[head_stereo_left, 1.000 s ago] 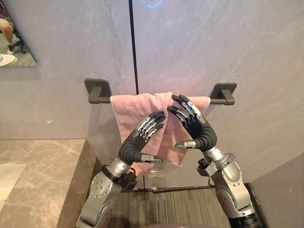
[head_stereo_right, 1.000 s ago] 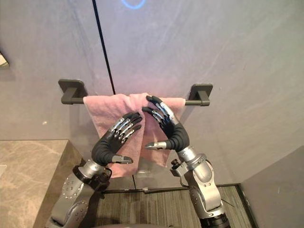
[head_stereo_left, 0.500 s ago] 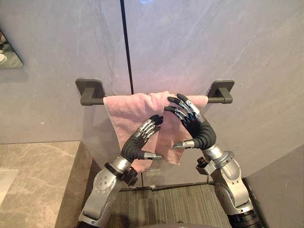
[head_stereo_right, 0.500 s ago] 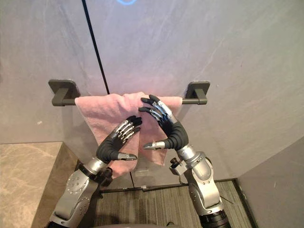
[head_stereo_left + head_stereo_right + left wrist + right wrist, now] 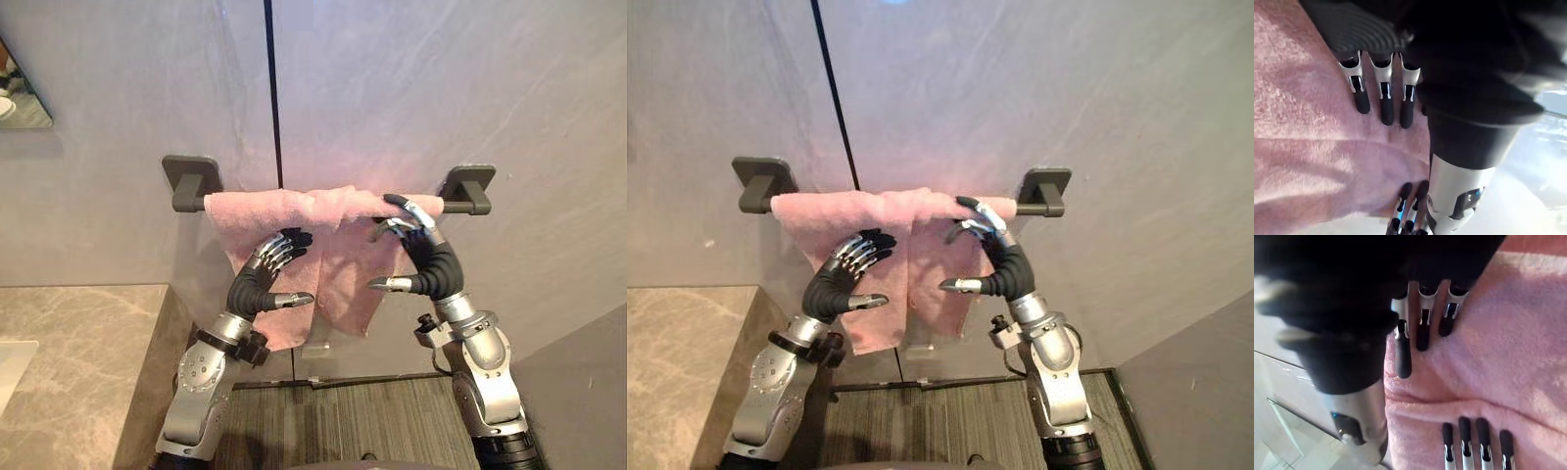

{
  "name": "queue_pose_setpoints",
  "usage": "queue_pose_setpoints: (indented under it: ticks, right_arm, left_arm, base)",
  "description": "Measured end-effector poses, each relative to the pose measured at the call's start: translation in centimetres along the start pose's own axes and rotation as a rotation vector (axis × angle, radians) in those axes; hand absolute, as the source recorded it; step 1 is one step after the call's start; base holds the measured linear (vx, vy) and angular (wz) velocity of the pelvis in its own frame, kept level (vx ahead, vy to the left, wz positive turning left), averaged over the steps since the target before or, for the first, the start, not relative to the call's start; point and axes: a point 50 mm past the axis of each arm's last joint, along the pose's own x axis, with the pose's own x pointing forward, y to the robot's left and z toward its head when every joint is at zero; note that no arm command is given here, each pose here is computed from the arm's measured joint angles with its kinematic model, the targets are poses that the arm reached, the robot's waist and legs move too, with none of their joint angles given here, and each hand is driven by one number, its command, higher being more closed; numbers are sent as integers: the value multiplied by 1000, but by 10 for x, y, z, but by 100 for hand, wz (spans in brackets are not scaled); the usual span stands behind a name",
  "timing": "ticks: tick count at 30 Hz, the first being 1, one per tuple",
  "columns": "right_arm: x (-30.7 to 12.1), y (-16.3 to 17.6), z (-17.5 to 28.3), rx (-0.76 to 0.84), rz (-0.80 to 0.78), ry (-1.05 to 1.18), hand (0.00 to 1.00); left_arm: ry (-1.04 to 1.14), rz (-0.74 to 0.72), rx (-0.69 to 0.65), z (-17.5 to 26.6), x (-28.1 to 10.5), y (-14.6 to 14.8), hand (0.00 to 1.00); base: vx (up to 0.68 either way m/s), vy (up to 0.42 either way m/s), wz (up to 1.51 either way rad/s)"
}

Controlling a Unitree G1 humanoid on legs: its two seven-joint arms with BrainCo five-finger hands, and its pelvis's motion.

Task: Organize washtable

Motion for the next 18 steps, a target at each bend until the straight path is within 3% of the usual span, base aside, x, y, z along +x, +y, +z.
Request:
queue_pose_setpoints:
  ticks: [18]
  right_arm:
    - [1, -1, 10, -133, 85, 14, 0]
  left_arm:
    - [-15, 32, 34, 3, -1, 6, 0]
  base:
    - [0, 0, 0]
